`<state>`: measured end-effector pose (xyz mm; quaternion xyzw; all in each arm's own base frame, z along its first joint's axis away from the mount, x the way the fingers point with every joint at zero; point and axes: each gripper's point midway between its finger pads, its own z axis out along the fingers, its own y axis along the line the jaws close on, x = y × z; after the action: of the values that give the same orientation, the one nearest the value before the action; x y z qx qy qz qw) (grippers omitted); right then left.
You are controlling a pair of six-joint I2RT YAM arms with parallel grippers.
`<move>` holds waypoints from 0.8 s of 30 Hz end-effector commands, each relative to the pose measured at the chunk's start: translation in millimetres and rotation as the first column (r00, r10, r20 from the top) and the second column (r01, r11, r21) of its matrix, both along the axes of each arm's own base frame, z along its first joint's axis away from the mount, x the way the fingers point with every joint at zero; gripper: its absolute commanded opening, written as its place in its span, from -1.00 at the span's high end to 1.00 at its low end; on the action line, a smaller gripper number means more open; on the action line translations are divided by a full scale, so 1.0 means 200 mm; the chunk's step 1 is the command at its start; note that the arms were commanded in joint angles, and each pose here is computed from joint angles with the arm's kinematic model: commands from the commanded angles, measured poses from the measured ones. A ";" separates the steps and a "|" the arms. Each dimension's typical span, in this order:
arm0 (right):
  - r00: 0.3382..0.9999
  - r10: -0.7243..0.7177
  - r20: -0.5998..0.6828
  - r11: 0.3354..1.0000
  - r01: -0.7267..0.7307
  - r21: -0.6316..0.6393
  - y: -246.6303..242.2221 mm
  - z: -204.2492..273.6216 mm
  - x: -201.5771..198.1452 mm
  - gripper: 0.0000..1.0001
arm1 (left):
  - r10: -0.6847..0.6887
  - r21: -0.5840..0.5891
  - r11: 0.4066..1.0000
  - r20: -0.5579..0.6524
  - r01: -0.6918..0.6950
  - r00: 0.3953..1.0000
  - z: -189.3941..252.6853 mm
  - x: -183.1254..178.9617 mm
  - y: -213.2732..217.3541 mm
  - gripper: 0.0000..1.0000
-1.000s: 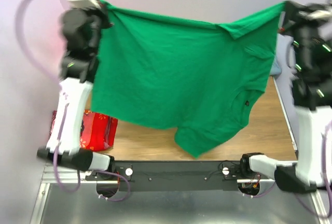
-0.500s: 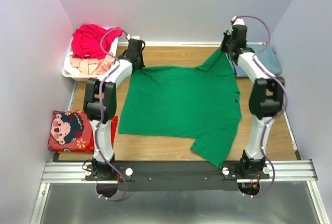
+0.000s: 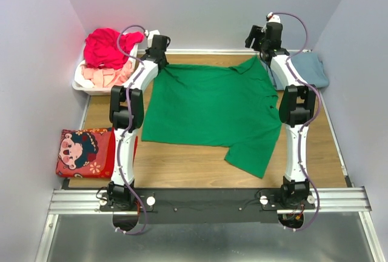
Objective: Fold and stack the t-shirts
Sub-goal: Flatten the tshirt out
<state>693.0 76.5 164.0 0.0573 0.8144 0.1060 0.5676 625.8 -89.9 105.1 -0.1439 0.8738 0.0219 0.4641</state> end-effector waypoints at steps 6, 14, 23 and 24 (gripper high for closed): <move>0.995 -0.094 -0.027 0.995 0.092 -0.040 -0.13 0.05 -0.11 -0.73 | 0.216 -0.011 0.976 0.088 -0.216 0.972 0.14 -0.01 0.26 -0.29; 0.982 -0.142 -0.127 0.990 0.141 -0.022 -0.17 0.15 -0.43 -0.72 | 0.067 0.014 0.998 0.044 -0.068 0.997 0.20 -0.10 0.15 -0.29; 0.917 -0.159 -0.366 0.986 0.168 -0.007 -0.15 0.08 -0.94 -0.64 | -0.107 -0.028 0.994 -0.130 0.104 0.986 0.14 -0.50 0.04 -0.22; 0.911 -0.152 -0.384 0.987 0.161 -0.009 -0.14 0.06 -1.00 -0.63 | -0.124 -0.033 0.992 -0.150 0.121 0.981 0.12 -0.55 0.01 -0.22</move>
<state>559.8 46.2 216.6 0.1284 0.8561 0.0692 0.4959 562.3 -69.2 125.4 -0.1372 0.8894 0.0355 0.4346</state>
